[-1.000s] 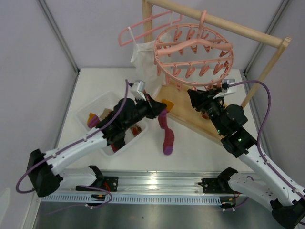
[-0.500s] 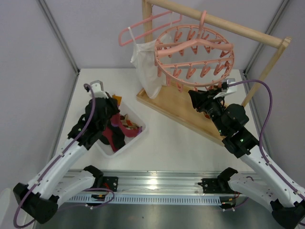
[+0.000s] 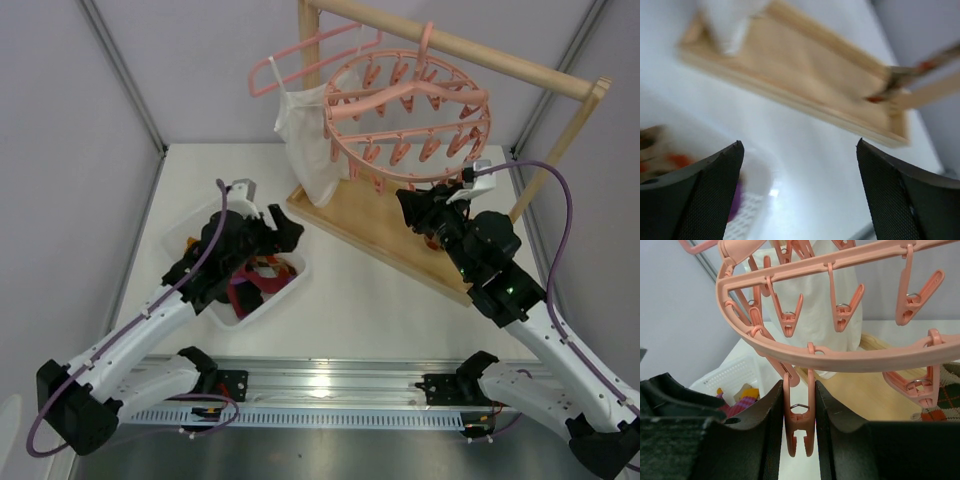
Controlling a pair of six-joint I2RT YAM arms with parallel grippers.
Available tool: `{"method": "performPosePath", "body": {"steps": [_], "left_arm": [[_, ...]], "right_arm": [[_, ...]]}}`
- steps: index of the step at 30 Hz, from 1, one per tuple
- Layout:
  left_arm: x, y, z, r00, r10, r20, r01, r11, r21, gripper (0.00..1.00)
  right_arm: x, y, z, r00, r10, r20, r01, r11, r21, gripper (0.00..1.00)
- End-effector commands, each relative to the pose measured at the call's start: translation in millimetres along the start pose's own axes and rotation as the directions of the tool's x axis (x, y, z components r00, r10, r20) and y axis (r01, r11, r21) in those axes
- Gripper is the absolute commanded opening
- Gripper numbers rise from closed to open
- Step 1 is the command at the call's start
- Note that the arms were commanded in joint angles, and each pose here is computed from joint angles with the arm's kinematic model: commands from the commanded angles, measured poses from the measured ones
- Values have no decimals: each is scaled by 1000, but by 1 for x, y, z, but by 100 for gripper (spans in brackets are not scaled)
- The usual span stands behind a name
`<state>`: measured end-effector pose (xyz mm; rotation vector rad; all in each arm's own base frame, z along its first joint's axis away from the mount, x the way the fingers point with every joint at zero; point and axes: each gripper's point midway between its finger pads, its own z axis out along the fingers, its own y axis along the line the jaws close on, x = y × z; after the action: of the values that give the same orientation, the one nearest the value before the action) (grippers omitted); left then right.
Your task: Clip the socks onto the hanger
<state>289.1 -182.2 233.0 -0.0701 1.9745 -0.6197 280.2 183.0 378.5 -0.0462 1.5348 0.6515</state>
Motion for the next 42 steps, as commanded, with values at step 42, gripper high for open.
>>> {"method": "performPosePath", "body": {"steps": [42], "left_arm": [[-22, -263, 43, 973, 61, 223, -191, 752, 630, 65]], "right_arm": [[23, 3, 4, 974, 19, -226, -6, 998, 55, 23]]}}
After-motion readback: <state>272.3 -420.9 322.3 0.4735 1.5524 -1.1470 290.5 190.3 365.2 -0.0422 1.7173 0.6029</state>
